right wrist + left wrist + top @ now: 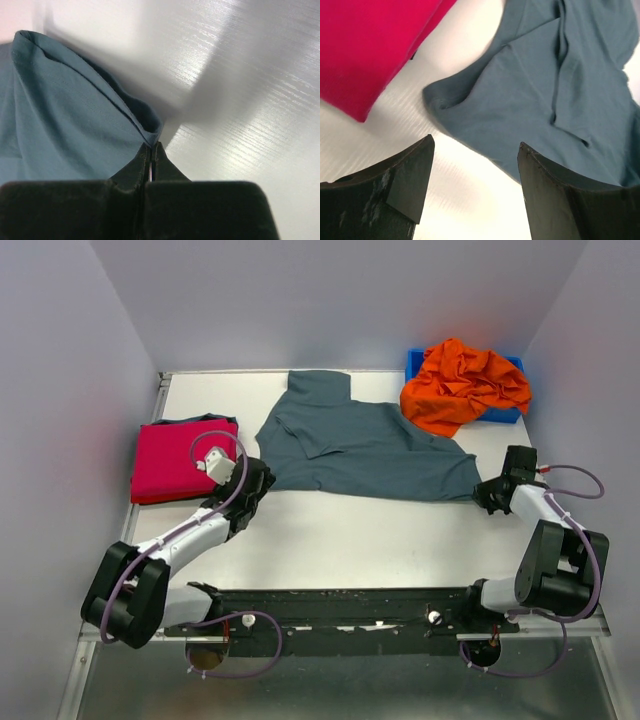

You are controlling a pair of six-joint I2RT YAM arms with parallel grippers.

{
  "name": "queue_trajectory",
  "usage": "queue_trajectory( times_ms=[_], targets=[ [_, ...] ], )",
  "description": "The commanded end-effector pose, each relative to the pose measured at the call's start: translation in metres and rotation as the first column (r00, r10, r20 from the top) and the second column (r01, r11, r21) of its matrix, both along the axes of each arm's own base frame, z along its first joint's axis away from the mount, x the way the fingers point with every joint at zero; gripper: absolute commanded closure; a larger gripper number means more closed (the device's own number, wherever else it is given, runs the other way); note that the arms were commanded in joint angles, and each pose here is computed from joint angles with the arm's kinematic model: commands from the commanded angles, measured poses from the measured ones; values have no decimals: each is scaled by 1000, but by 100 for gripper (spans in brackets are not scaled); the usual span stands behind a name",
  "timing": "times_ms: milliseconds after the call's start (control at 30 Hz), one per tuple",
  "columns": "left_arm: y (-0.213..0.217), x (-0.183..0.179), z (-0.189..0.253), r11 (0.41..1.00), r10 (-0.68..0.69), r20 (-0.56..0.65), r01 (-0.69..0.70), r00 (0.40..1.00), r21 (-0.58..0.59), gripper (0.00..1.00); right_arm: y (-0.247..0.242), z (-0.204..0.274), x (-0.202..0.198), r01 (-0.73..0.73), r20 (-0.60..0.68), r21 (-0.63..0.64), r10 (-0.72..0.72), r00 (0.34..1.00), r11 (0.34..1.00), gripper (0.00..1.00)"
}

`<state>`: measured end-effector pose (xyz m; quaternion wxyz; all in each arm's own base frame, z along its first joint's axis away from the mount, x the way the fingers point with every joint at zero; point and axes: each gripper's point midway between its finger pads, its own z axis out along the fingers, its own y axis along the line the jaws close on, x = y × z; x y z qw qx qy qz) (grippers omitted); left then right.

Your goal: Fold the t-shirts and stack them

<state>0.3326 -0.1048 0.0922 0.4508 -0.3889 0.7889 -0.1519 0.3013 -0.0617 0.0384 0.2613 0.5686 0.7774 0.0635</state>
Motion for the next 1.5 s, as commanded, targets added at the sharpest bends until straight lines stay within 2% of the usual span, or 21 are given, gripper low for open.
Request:
queue_trajectory(
  times_ms=[0,367,500,633,700,767,800,833,1067,1267,1400,1467],
  targets=[
    [17,-6,-20,992,115,-61,-111,991,68,23,-7,-1,-4,8,3,-34,-8,1000,999,99],
    [14,12,-40,985,157,-76,-152,985,78,26,-2,-5,-3,-3,13,-7,3,1000,1000,99],
    [11,23,-43,985,165,-74,-161,984,63,33,-1,-4,-3,-3,16,-7,4,1000,1000,99],
    [9,30,-51,985,174,-86,-172,981,35,53,-3,-3,-4,5,18,-12,-5,1000,1000,99],
    [10,39,-50,986,166,-63,-164,984,31,71,-4,-2,-6,11,15,-16,-11,1000,1000,99],
    [14,46,-46,983,175,-40,-172,984,72,86,-6,-2,-9,22,11,-22,-22,1000,1000,99],
    [19,48,-44,978,190,-40,-186,981,94,97,-8,-3,-13,33,6,-28,-32,999,999,99],
    [22,48,-43,975,202,-45,-196,978,110,100,-10,-3,-14,40,7,-31,-40,999,999,99],
    [35,38,-22,969,211,-8,-208,978,136,100,-12,-4,-21,49,-19,-32,-50,999,998,99],
    [23,37,-1,985,145,14,-145,989,91,100,-2,9,-12,10,9,23,-10,1000,1000,99],
    [24,51,56,983,135,75,-142,988,112,100,6,64,15,-50,116,61,43,992,997,99],
    [25,64,111,983,134,150,-151,980,103,100,6,106,29,-75,190,54,63,980,996,99]
  ],
)
